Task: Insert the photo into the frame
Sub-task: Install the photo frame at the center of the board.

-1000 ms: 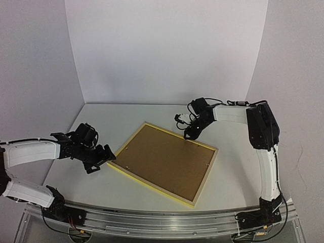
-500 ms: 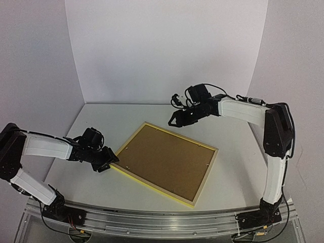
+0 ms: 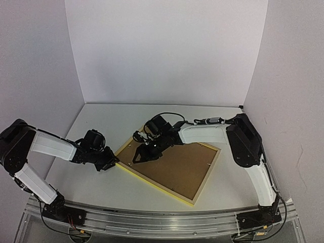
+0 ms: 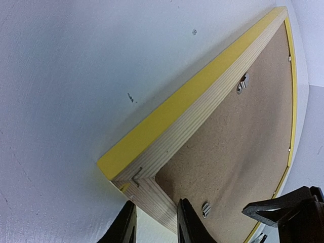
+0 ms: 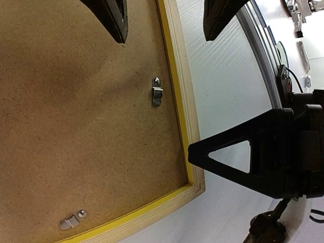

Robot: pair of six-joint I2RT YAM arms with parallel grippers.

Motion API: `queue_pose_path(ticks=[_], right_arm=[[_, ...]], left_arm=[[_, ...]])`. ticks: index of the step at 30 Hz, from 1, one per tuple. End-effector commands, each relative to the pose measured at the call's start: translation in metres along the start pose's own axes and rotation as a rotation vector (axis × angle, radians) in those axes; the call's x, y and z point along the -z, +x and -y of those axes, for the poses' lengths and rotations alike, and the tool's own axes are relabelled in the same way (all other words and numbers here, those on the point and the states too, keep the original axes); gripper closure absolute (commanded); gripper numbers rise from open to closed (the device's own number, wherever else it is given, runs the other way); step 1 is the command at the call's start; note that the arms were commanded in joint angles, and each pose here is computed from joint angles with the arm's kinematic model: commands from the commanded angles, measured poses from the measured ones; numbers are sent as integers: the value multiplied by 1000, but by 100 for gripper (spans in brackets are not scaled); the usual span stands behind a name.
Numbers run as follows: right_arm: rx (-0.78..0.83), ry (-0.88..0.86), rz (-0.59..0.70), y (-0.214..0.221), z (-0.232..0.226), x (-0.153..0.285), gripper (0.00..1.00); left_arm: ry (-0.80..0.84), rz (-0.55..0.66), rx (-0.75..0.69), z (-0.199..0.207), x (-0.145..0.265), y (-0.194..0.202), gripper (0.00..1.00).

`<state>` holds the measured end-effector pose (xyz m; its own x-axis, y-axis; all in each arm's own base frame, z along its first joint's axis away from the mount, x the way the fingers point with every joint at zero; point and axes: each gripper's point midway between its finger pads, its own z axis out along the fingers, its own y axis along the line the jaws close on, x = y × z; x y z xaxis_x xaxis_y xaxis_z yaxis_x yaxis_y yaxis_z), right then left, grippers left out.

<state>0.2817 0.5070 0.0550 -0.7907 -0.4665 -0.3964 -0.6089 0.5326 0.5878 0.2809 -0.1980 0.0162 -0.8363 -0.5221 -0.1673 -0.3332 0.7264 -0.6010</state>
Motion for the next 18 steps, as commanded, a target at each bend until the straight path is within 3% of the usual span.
queue_pose_path(ticks=[1,18], right_arm=[[-21,-39,60,-27,-7,-11,51],[-46,-135,-18,-14,-3,-55,47]], left_arm=[[-68,-47,2,-25,-10,12,76],[-94,-73,-8,-29,-17,14,83]])
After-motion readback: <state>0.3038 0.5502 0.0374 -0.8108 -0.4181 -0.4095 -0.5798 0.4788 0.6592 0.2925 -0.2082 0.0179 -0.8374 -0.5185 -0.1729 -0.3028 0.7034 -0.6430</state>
